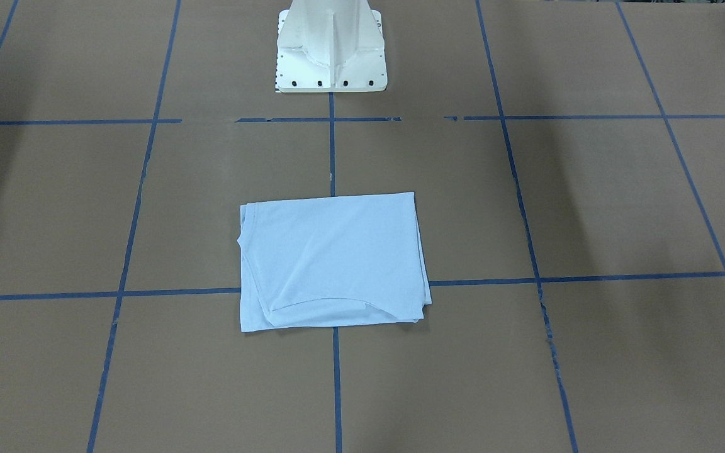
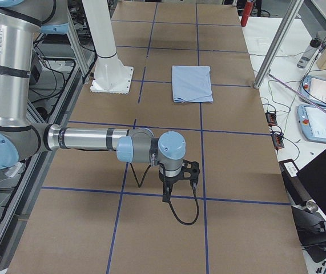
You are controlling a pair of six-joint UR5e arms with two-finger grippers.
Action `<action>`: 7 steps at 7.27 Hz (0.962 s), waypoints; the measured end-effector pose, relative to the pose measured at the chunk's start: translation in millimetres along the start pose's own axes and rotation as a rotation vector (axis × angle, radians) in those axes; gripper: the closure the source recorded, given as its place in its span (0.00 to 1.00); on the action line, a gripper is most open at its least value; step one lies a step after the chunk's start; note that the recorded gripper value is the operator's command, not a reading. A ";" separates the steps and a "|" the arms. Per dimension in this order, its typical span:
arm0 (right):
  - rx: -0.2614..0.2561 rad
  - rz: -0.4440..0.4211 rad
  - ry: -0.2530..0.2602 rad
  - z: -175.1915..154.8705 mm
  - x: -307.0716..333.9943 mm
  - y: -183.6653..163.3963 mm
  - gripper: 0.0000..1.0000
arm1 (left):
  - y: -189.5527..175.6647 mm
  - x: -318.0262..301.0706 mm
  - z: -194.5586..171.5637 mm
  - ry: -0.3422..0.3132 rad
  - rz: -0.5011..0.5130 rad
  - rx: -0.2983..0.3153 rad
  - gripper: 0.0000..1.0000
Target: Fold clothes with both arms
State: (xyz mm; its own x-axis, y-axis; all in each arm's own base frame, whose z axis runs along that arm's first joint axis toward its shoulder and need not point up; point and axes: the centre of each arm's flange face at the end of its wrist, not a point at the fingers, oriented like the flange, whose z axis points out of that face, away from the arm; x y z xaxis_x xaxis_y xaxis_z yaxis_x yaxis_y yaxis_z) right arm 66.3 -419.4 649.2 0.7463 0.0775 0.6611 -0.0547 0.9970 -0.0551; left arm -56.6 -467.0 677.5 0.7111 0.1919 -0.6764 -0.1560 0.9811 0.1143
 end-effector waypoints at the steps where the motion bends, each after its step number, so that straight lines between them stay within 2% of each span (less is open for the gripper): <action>1: 0.002 0.000 0.000 -0.5 -0.4 -0.3 0.00 | -1.3 3.6 -5.9 0.004 -0.007 -0.002 0.00; 4: 0.002 0.000 0.004 1.0 1.5 1.6 0.00 | -11.6 23.4 -29.0 0.000 0.027 0.041 0.00; 7: 0.002 -0.004 0.006 1.3 0.8 1.8 0.00 | -13.9 25.8 -30.6 -0.015 0.060 0.067 0.00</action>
State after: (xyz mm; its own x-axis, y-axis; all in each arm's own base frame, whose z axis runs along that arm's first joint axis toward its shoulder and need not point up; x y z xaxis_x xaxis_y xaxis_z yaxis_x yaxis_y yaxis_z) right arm 65.9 -417.5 650.6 0.7502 0.0736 0.6571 -0.0529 0.9973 -0.0514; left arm -57.1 -476.4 636.2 0.7124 0.2502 -0.6557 -0.1529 0.9672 0.2029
